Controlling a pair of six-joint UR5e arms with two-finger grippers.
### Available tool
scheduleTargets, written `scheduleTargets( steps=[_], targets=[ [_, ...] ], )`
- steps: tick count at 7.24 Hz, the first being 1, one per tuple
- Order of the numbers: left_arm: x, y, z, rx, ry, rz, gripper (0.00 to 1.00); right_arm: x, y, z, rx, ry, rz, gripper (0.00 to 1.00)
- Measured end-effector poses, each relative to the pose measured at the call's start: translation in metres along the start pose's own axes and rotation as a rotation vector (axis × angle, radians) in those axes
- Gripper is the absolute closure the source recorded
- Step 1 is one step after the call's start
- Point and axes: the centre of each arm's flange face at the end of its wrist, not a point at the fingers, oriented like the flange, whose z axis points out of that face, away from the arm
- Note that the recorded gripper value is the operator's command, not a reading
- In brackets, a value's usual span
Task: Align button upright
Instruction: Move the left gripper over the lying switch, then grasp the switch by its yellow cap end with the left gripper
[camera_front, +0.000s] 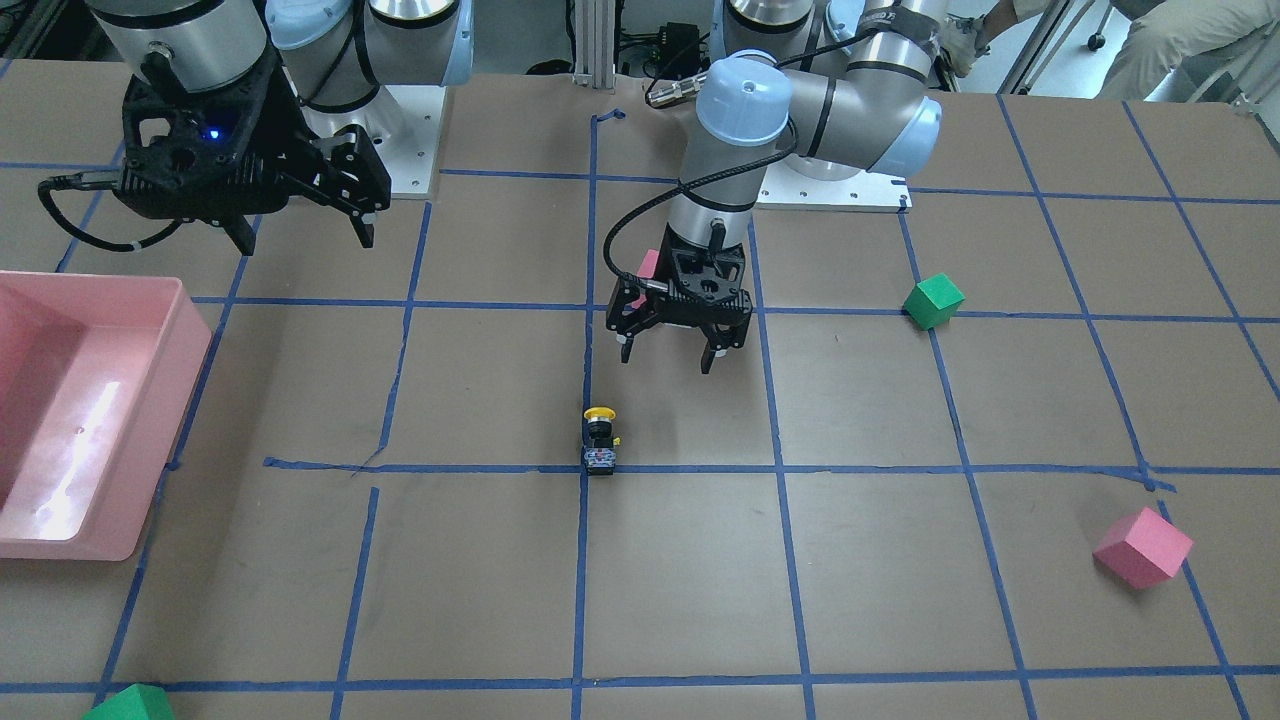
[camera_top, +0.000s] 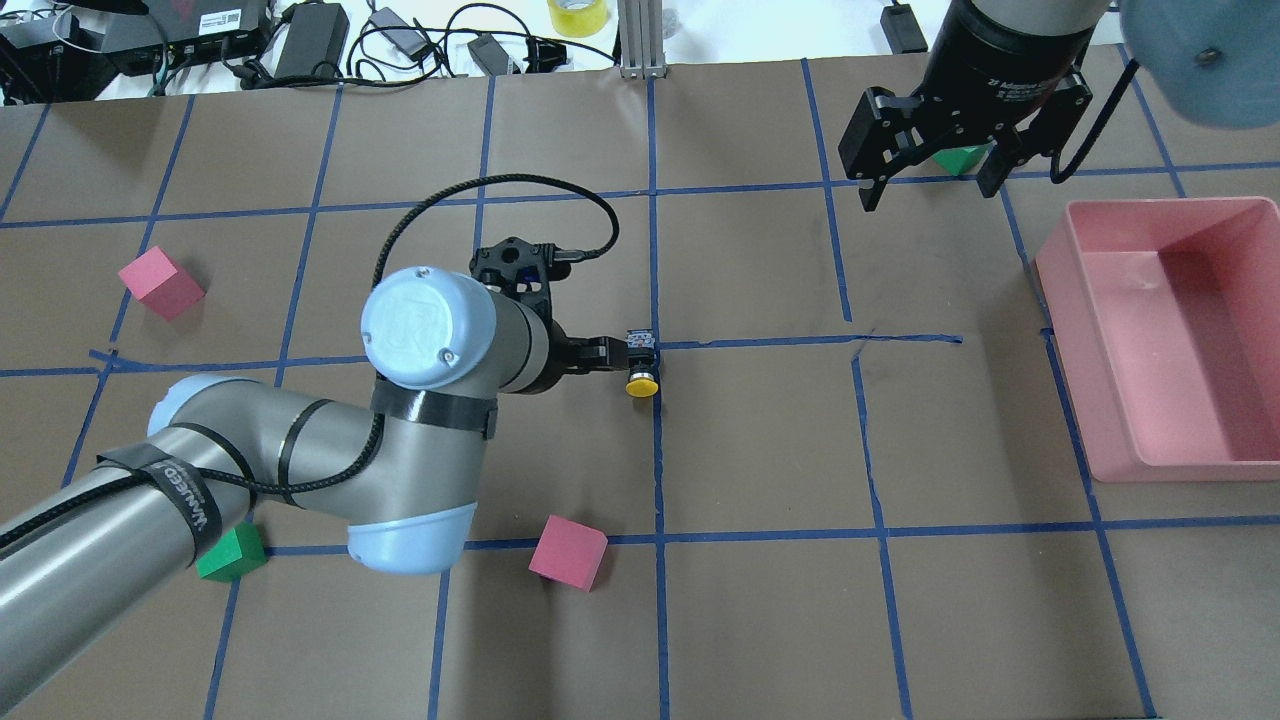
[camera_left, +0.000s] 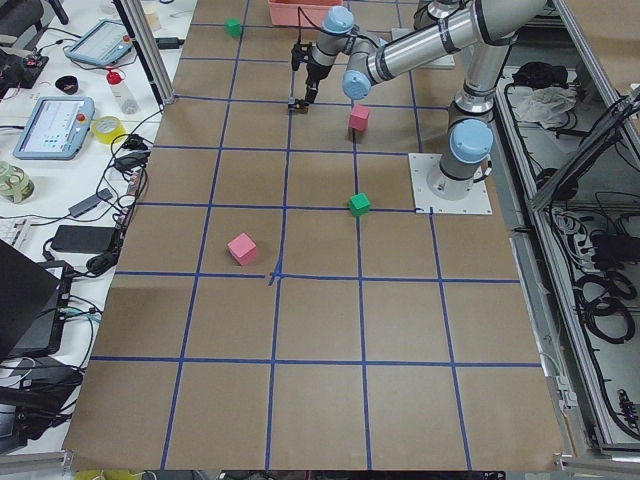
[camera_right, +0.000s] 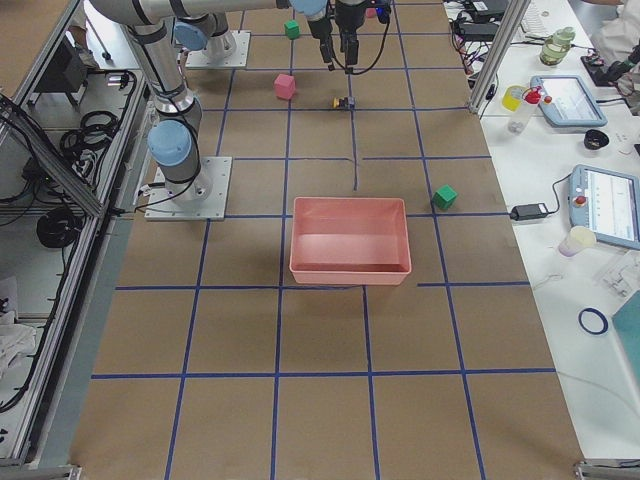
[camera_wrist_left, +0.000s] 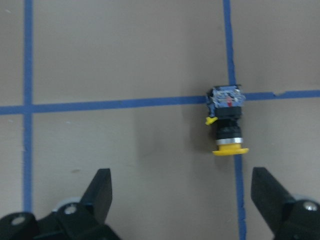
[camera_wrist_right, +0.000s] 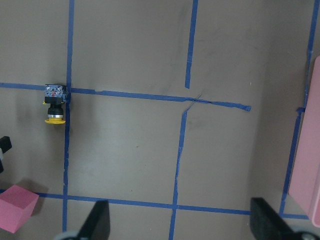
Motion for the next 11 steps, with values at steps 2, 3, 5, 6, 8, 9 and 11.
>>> scheduleTargets(
  steps=[2,3,5,6,8,9,11],
  targets=[
    [0.016,0.014,0.020,0.025,0.011,-0.013,0.01,0.000,0.000,0.002,0.001,0.000,-0.001,0.01],
    [0.018,0.016,0.036,0.008,0.010,-0.015,0.01,0.000,0.000,0.002,0.001,0.001,-0.001,0.01],
    [0.022,0.011,0.066,-0.026,0.006,-0.010,0.04,0.000,0.000,0.002,0.000,0.001,-0.001,0.01],
    [0.025,0.007,0.078,-0.037,0.005,-0.001,0.04,0.000,0.000,0.003,-0.001,0.001,-0.001,0.01],
    [0.034,0.004,0.099,-0.060,0.003,0.014,0.05,0.001,0.001,0.005,-0.005,0.001,0.000,0.01],
    [0.036,0.001,0.108,-0.068,0.002,0.016,0.26,0.001,0.001,0.005,-0.005,0.001,0.000,0.01],
    [0.039,-0.001,0.118,-0.076,0.001,0.018,0.81,0.000,0.001,0.006,-0.006,0.001,-0.001,0.01]
  ],
)
